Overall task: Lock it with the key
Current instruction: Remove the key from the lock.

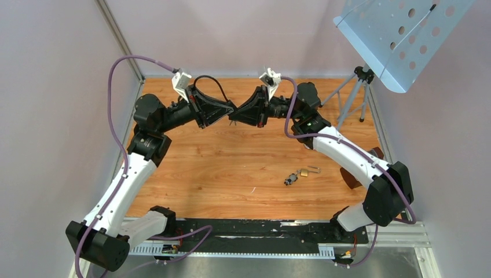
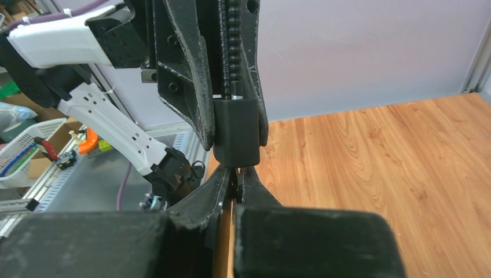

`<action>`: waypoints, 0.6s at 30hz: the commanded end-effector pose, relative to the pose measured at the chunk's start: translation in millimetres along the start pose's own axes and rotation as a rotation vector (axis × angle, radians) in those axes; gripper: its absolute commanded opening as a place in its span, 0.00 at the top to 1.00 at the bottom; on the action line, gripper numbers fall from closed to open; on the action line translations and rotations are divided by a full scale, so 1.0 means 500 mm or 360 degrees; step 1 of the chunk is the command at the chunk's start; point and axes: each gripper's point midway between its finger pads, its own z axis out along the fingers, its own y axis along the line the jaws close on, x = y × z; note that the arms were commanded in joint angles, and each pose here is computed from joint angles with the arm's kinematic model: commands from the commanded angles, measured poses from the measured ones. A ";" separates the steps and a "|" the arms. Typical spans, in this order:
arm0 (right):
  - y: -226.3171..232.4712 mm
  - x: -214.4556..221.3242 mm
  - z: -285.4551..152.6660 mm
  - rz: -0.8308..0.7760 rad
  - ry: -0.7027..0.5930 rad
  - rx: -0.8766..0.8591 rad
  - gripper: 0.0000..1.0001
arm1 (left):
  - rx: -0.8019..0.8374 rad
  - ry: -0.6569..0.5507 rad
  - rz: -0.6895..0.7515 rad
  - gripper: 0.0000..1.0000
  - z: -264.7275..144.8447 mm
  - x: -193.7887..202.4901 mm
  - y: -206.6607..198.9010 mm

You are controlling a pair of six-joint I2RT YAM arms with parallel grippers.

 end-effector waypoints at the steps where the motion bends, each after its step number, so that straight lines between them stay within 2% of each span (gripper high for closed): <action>1: -0.020 0.062 -0.037 -0.0033 0.0141 0.0013 1.00 | 0.0082 -0.0212 0.0225 1.00 -0.012 -0.089 -0.055; 11: 0.007 0.074 -0.059 0.0101 0.0321 -0.0228 1.00 | 0.0321 -0.0044 0.0336 1.00 -0.016 -0.081 -0.112; 18: 0.029 0.037 -0.047 0.0286 0.0311 -0.0347 1.00 | 0.0268 0.0018 0.0430 1.00 -0.018 -0.061 -0.090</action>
